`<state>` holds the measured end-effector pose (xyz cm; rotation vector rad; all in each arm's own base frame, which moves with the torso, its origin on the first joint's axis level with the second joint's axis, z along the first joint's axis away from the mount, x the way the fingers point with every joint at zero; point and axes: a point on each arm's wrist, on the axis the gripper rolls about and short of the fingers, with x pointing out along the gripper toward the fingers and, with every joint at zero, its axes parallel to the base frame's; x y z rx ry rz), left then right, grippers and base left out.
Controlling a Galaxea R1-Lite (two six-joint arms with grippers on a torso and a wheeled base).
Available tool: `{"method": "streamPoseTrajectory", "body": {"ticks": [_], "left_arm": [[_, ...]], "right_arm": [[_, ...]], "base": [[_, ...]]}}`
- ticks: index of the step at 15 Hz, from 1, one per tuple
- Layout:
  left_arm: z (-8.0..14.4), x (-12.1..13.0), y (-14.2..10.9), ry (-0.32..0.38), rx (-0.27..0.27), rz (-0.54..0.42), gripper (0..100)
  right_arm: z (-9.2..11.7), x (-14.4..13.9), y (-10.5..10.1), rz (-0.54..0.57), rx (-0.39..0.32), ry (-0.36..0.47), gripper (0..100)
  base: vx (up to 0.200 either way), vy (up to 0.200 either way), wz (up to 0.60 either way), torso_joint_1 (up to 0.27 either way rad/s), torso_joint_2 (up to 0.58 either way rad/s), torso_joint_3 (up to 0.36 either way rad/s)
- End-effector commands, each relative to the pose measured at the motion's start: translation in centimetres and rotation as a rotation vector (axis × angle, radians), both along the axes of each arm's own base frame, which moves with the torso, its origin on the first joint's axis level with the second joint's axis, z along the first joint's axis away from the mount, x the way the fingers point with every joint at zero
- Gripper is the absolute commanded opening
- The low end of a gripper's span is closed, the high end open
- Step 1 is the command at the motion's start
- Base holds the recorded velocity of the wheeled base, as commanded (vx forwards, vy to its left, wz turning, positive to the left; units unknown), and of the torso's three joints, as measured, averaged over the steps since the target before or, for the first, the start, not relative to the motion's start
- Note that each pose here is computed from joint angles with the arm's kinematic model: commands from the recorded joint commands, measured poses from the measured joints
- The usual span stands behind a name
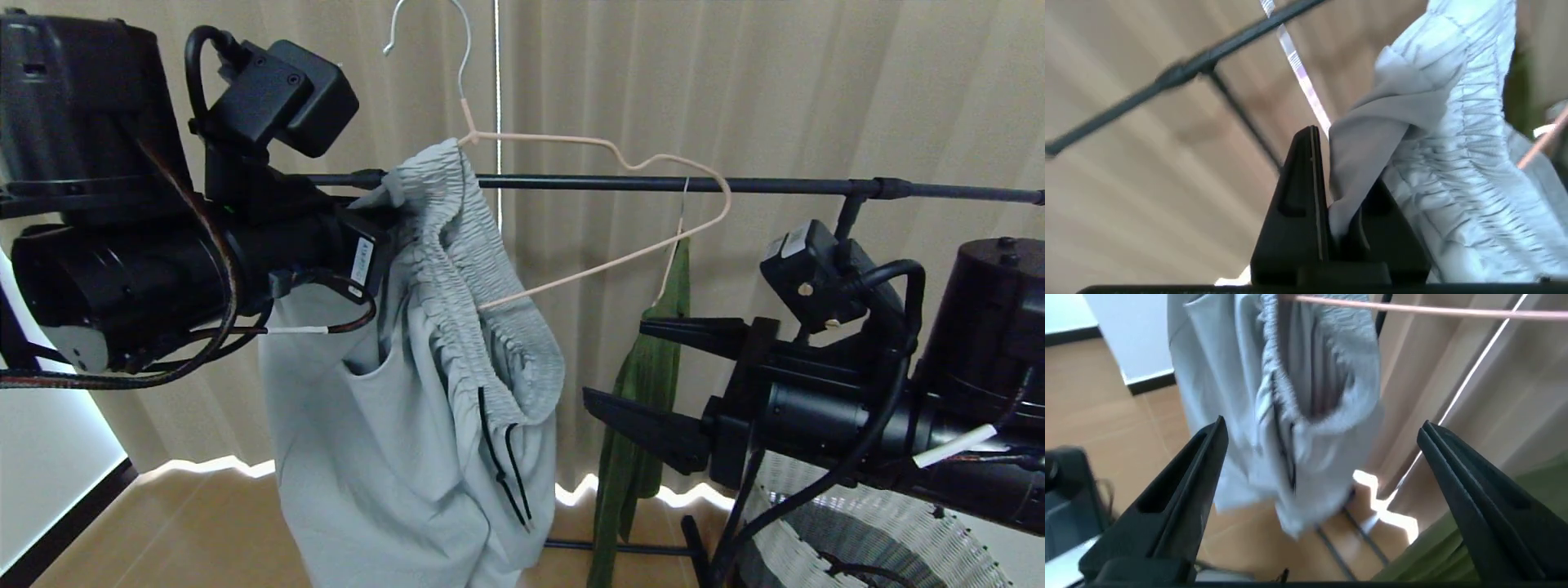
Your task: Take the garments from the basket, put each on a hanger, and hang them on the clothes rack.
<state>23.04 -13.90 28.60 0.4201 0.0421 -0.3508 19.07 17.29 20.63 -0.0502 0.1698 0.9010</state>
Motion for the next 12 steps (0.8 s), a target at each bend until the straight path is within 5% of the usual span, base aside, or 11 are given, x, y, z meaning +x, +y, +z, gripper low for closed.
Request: {"method": "streamPoseTrajectory", "body": {"ticks": [1,10,11,12], "left_arm": [[0.6,-0.3,0.1,-0.019,-0.012,-0.011,0],[1.4,-0.9,0.0,-0.072,-0.045,-0.052,0],[1.6,-1.1,0.1,-0.078,-0.048,-0.052,0],[1.6,-1.2,0.1,-0.078,-0.050,-0.054,0]], "right_arm": [[-2.2,1.8,1.5,-0.008,-0.021,0.020,100],[-3.3,3.2,2.6,-0.033,-0.039,0.038,100],[-3.3,3.2,2.5,-0.033,-0.039,0.038,0],[-3.2,3.2,2.5,-0.033,-0.038,0.037,0]], "base": [[0.000,0.000,0.00,0.000,0.00,0.000],[0.000,0.000,0.00,0.000,0.00,0.000],[0.000,0.000,0.00,0.000,0.00,0.000],[0.000,0.000,0.00,0.000,0.00,0.000]]}}
